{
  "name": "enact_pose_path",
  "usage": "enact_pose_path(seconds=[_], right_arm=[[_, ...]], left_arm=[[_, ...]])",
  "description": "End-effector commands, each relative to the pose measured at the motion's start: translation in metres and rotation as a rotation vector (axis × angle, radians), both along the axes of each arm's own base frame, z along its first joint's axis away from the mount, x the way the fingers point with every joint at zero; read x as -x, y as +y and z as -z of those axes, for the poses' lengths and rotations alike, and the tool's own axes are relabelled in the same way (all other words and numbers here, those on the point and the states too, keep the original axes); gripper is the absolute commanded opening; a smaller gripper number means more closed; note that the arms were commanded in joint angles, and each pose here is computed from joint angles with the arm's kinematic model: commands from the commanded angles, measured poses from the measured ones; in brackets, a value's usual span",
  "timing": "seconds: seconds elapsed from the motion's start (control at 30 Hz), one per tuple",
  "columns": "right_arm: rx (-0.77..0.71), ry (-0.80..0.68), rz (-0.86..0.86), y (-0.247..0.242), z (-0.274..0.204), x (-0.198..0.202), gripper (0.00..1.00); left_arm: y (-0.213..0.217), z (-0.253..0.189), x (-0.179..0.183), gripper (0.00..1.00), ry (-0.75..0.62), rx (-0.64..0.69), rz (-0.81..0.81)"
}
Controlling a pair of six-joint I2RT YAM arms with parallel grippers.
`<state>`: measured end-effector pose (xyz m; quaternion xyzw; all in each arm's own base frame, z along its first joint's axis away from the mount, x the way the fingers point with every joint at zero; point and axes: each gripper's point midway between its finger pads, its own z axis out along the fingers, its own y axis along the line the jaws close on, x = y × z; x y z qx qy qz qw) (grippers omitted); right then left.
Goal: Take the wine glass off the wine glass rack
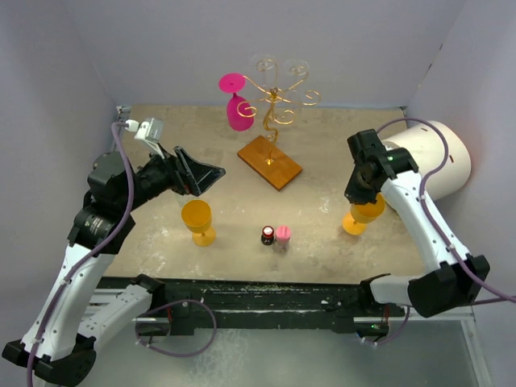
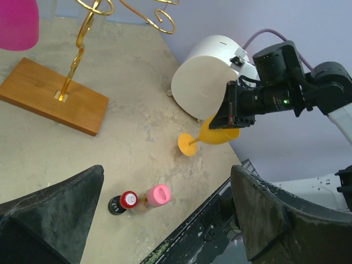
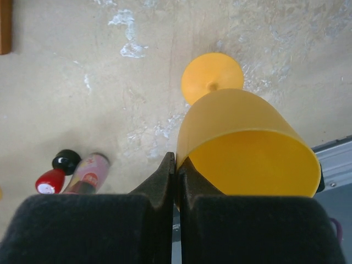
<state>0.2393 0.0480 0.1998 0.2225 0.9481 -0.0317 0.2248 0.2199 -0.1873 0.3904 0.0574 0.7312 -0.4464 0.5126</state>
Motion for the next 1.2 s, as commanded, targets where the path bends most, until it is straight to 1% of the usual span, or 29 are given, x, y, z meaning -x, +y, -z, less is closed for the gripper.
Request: enact_pose_path(seconds=[0.0,0.1,0.23,0.33,0.47,0.7,0.8,0.9,0.97,1.03,1.07,1.1,1.17], right_arm=[[0.056,0.041,-0.071,-0.003,0.006,-0.008,0.00],[0.053,0.054,-0.094,0.001,0.014,-0.017,0.00],[0.062,0.090,-0.108,0.003,0.029,-0.020,0.00],[0.034,0.084,-0.126,0.009,0.035,-0.024,0.00],[0.004,0.056,-0.140,0.015,0.037,-0.029,0.00],[0.042,0.115,-0.113,0.008,0.051,-0.022,0.01],[0.044,0.102,-0.118,0.007,0.048,-0.021,0.12],[0.015,0.045,-0.149,0.012,0.035,-0.024,0.24],[0.009,-0.003,-0.166,0.012,0.022,-0.027,0.42],[0.020,-0.039,-0.176,0.010,0.006,-0.027,0.50],[0.035,-0.050,-0.171,0.006,-0.003,-0.026,0.58],[0.044,-0.061,-0.175,0.004,-0.012,-0.024,0.60],[0.055,-0.096,-0.189,0.000,-0.030,-0.020,0.71]], left_arm=[[0.001,0.000,0.007,0.99,-0.039,-0.034,0.027],[0.004,0.002,0.009,0.99,-0.046,-0.060,0.022],[0.015,0.000,0.008,0.99,-0.071,-0.114,-0.023],[0.021,-0.004,0.007,0.99,-0.097,-0.142,-0.053],[0.024,-0.007,0.007,0.99,-0.114,-0.155,-0.066],[0.024,-0.001,0.006,0.99,-0.092,-0.151,-0.073],[0.024,-0.002,0.007,0.99,-0.090,-0.141,-0.068],[0.022,-0.002,0.007,0.99,-0.086,-0.131,-0.065],[0.021,-0.002,0.007,0.99,-0.079,-0.122,-0.057],[0.020,-0.002,0.007,0.99,-0.074,-0.117,-0.055],[0.020,-0.003,0.007,0.99,-0.072,-0.118,-0.057],[0.021,-0.003,0.005,0.99,-0.072,-0.120,-0.068],[0.024,-0.003,0.002,0.99,-0.070,-0.121,-0.094]])
